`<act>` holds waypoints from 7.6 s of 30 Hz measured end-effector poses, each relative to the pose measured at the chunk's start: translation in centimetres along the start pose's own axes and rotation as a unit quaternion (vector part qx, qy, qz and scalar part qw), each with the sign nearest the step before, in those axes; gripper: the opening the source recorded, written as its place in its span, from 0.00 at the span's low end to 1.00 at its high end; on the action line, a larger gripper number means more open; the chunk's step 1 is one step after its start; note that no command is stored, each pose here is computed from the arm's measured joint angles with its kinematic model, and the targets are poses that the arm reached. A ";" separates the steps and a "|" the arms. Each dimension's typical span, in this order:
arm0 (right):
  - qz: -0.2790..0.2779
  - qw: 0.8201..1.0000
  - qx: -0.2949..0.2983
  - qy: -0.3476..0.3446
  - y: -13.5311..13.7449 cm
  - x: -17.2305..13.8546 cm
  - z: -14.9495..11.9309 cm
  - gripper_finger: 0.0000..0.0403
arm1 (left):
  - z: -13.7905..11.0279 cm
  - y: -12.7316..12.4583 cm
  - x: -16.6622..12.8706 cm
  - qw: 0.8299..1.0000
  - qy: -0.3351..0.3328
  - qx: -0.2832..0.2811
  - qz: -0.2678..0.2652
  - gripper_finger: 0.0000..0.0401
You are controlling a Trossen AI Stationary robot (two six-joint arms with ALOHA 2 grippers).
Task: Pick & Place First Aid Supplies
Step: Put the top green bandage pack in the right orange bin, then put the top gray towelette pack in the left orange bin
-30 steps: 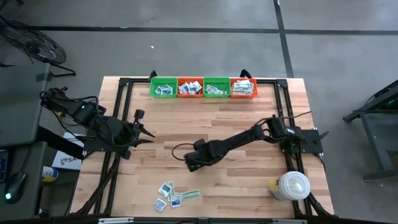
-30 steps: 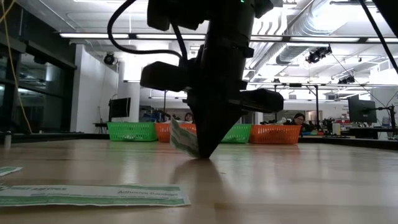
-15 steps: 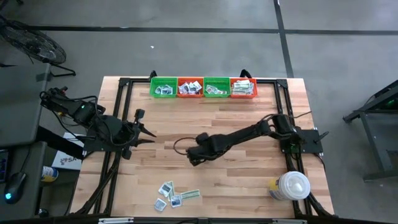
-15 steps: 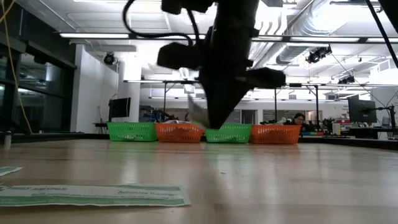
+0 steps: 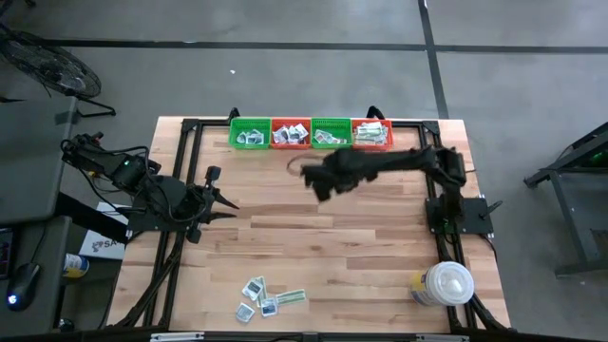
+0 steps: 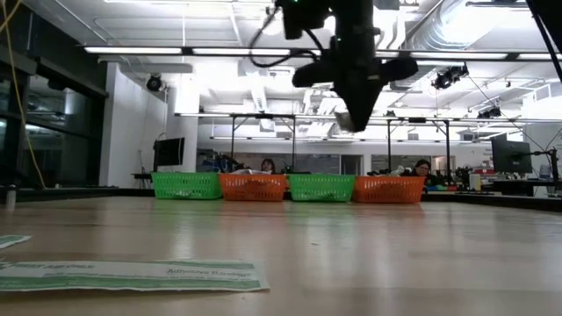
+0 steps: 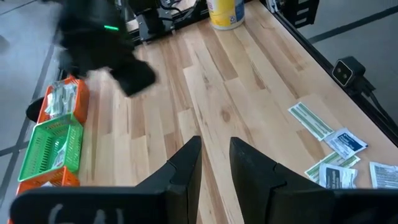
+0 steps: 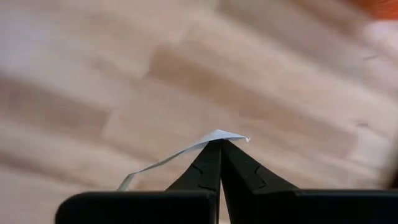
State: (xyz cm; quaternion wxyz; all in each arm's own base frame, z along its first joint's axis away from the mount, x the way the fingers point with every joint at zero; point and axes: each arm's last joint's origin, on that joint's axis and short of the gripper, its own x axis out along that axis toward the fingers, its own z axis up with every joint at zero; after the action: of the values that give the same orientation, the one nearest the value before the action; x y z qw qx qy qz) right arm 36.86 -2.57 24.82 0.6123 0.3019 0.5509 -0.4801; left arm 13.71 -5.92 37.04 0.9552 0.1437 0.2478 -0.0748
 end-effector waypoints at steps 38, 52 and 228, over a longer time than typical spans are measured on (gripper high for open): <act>-0.061 0.984 0.146 0.082 -17.6 7.5 17.0 0.00 | 0.0 0.5 0.0 0.995 0.003 -0.049 0.086 0.20; -0.090 0.979 0.155 0.097 -18.5 8.8 17.4 0.00 | 0.0 0.5 0.0 0.994 0.002 -0.060 0.087 0.20; 0.108 0.934 -0.254 -0.226 -9.8 -13.9 -5.0 0.27 | -13.9 -16.9 21.0 0.931 0.315 -0.176 -0.057 0.02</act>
State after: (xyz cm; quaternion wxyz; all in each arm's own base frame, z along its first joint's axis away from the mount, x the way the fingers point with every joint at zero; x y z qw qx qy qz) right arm 26.91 1.97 38.70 0.8250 0.0778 0.4655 -0.3108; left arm 21.98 -19.12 11.00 0.8323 -0.0253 0.5526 -0.0354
